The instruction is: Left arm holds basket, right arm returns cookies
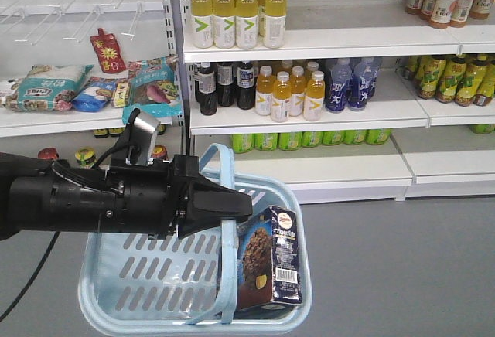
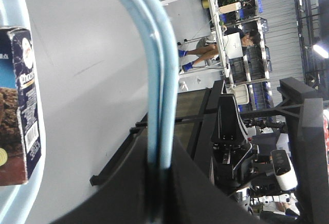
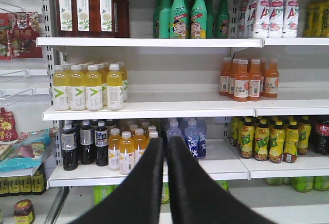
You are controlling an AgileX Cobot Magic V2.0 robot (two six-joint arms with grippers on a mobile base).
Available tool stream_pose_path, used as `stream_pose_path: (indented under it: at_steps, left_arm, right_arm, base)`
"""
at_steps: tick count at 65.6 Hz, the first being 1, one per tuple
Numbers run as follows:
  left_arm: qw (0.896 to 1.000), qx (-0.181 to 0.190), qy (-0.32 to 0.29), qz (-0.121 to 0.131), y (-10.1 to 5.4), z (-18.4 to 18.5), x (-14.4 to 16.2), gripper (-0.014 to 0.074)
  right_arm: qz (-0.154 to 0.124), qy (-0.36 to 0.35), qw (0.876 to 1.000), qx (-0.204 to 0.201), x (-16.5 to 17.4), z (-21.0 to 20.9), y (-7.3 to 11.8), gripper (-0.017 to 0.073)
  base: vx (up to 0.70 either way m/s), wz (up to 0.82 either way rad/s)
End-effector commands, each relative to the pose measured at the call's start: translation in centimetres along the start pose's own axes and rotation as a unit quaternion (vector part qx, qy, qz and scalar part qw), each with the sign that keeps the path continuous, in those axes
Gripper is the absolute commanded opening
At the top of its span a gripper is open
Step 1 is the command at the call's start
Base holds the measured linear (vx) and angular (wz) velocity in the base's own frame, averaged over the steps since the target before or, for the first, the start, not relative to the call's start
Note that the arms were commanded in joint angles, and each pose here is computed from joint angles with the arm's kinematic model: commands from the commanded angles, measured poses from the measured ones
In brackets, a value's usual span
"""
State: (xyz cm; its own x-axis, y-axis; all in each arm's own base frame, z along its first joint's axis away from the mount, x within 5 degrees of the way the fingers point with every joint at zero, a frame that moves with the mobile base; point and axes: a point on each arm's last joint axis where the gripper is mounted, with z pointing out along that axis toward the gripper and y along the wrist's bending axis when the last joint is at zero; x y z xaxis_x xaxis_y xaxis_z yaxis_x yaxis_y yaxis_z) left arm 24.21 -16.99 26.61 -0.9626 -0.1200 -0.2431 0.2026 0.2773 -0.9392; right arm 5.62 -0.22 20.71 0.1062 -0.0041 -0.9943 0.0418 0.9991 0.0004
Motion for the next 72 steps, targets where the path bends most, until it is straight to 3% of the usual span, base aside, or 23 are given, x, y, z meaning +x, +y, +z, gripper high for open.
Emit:
stream_pose_path:
  at_steps: [1,26,72]
  left_arm:
    - [0.997,0.073,-0.024,0.004,-3.02,-0.62,-0.52,-0.0003]
    - [0.997,0.073,-0.024,0.004,-3.02,-0.62,-0.52,-0.0003]
    - [0.997,0.073,-0.024,0.004,-3.02,-0.62,-0.52,-0.0003]
  right_arm:
    - [-0.009,-0.034,0.999,-0.004,-0.19,-0.06,0.09,-0.0006]
    - [-0.009,-0.034,0.999,-0.004,-0.19,-0.06,0.09,-0.0006]
    - [-0.009,-0.034,0.999,-0.004,-0.19,-0.06,0.09,-0.0006]
  base:
    - [0.38,-0.04]
    - [0.35,-0.26]
    - [0.24,-0.81]
